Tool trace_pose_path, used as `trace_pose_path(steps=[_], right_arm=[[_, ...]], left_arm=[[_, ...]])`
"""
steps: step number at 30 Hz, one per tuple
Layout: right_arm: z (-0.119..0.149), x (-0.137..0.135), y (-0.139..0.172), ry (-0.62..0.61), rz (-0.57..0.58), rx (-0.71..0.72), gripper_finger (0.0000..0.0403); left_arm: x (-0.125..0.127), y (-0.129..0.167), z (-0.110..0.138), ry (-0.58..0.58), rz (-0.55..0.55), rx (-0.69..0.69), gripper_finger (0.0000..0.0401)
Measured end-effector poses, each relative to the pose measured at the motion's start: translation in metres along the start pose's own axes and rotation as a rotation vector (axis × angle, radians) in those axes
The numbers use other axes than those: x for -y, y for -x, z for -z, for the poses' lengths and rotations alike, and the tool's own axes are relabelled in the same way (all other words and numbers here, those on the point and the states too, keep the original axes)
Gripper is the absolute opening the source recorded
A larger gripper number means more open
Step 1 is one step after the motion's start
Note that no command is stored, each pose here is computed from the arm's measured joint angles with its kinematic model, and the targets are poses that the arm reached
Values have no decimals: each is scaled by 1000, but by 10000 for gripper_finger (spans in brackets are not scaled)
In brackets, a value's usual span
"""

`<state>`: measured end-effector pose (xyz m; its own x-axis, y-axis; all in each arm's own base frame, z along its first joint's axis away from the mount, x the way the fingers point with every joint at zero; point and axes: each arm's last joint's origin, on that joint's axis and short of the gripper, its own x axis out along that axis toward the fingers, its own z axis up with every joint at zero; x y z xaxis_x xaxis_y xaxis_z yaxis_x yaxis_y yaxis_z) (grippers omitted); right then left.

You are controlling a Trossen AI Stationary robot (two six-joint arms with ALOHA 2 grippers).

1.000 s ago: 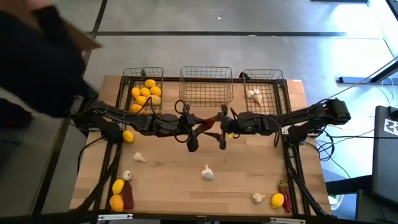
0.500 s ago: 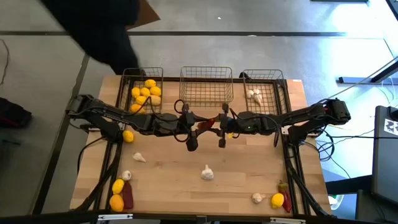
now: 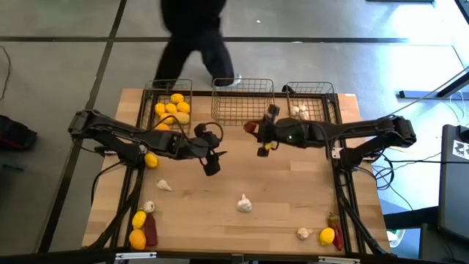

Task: Sort produce into baskets
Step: Put the red chili pepper into the middle gold wire basket

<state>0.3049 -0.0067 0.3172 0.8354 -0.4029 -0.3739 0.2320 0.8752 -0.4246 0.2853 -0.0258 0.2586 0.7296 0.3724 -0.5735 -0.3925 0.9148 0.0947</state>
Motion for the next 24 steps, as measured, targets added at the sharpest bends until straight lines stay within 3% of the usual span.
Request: trace_pose_path(steps=[4, 12, 24], right_arm=[[-4, 27, 0, -3, 56, -83, 119], [9, 80, -12, -68, 97, -149, 119], [47, 135, -53, -178, 77, -222, 119]], left_arm=[[-1, -10, 22, 7, -5, -12, 218], [-2, -22, 49, 15, 2, 98, 219], [-4, -24, 55, 23, -8, 116, 219]])
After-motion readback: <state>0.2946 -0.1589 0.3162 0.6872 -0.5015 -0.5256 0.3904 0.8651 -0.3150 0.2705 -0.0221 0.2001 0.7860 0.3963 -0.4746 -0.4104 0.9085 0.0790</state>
